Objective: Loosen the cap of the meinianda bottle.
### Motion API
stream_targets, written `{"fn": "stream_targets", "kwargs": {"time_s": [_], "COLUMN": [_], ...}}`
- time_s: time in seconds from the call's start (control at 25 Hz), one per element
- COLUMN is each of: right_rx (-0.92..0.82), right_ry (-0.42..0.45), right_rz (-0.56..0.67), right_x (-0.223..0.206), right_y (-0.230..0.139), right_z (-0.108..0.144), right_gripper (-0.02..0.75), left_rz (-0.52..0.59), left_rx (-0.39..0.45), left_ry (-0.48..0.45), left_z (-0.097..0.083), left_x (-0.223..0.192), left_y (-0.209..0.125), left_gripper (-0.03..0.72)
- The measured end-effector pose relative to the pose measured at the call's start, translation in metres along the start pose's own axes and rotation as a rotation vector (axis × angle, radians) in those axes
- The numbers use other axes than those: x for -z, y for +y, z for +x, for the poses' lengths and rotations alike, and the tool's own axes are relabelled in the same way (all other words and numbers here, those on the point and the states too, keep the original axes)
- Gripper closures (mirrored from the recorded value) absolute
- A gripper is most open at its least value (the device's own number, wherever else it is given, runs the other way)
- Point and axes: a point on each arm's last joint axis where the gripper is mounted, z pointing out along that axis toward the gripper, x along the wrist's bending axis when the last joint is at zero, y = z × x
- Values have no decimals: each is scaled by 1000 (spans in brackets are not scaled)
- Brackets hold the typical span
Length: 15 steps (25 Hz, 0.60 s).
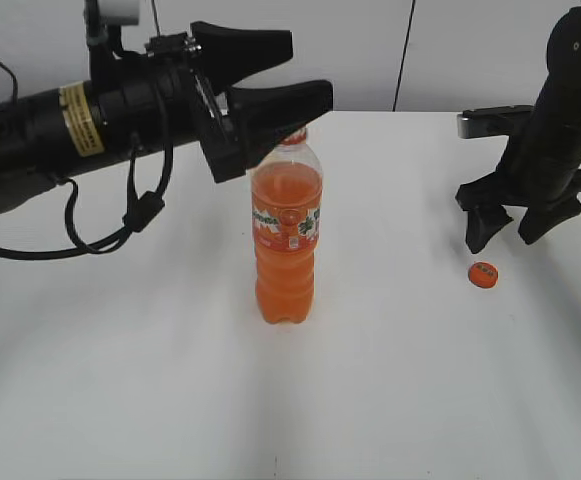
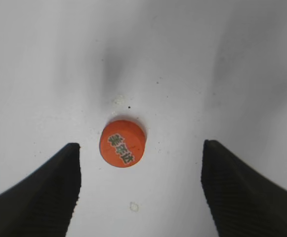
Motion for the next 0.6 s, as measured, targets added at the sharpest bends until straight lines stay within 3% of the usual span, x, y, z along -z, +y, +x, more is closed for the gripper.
{"fn": "stream_targets", "kwargs": {"time_s": [0.24,0.4,0.6], "right_rx": [-4,-1,-8], "right_ry": [8,9,24], "right_rz": [-31,-101,-191], "right_x": [11,38,74], "right_y": [0,0,-5], "right_z": [2,5,11], "right_gripper": [171,171,171], "left_rz": [-59,-47,1], "left_rx": [-46,-32,67], "left_ry": [99,293,595], "left_z": [1,8,25], "left_x": [5,15,42], "left_y": [38,65,90], "left_gripper": [139,139,139]}}
